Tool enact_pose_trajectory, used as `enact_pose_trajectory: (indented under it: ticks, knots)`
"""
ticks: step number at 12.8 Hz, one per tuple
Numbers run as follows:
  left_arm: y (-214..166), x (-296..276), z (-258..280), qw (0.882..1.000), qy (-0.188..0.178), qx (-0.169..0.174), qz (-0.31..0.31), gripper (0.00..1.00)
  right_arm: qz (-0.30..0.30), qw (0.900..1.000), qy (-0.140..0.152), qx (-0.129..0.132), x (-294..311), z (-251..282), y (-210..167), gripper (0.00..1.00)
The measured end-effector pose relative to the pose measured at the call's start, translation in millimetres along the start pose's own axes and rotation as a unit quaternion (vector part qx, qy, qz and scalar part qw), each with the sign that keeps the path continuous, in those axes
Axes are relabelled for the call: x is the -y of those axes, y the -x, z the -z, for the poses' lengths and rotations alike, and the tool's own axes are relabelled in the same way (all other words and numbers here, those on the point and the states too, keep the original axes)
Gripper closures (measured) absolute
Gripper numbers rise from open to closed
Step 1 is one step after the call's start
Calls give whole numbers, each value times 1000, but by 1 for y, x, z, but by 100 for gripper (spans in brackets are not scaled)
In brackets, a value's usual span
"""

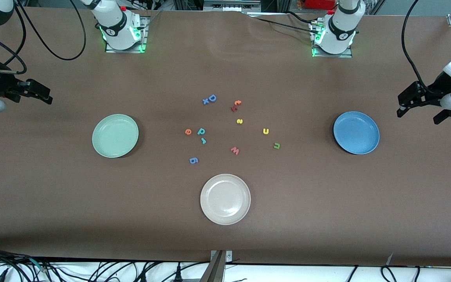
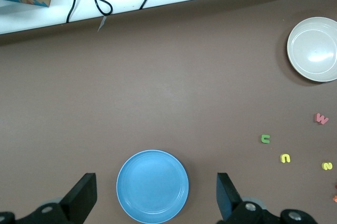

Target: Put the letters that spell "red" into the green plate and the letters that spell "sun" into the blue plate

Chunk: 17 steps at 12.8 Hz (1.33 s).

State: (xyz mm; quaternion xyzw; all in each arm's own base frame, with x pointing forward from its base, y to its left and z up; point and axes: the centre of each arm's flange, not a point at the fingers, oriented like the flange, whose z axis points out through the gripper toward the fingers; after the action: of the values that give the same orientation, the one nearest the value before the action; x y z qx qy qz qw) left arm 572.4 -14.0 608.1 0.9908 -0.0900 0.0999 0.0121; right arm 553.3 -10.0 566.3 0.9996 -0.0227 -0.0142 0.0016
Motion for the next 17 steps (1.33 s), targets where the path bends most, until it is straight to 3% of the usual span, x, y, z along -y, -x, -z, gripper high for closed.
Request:
enact_pose_trajectory:
  ticks: [2, 4, 7, 17]
  knots:
    - [2, 2, -2, 1000, 1, 9, 2, 0, 0, 1000, 0, 0, 0, 0, 0, 0]
    - [9, 1, 1, 999, 7, 42, 6, 0, 1, 1000, 0, 0, 1, 0, 0, 0]
    - [18, 0, 6, 994, 8, 86, 67, 0, 1, 1000, 0, 0, 1, 0, 0, 0]
    - [19, 0, 6, 992, 6, 91, 91, 0, 1, 1000, 0, 0, 2, 0, 0, 0]
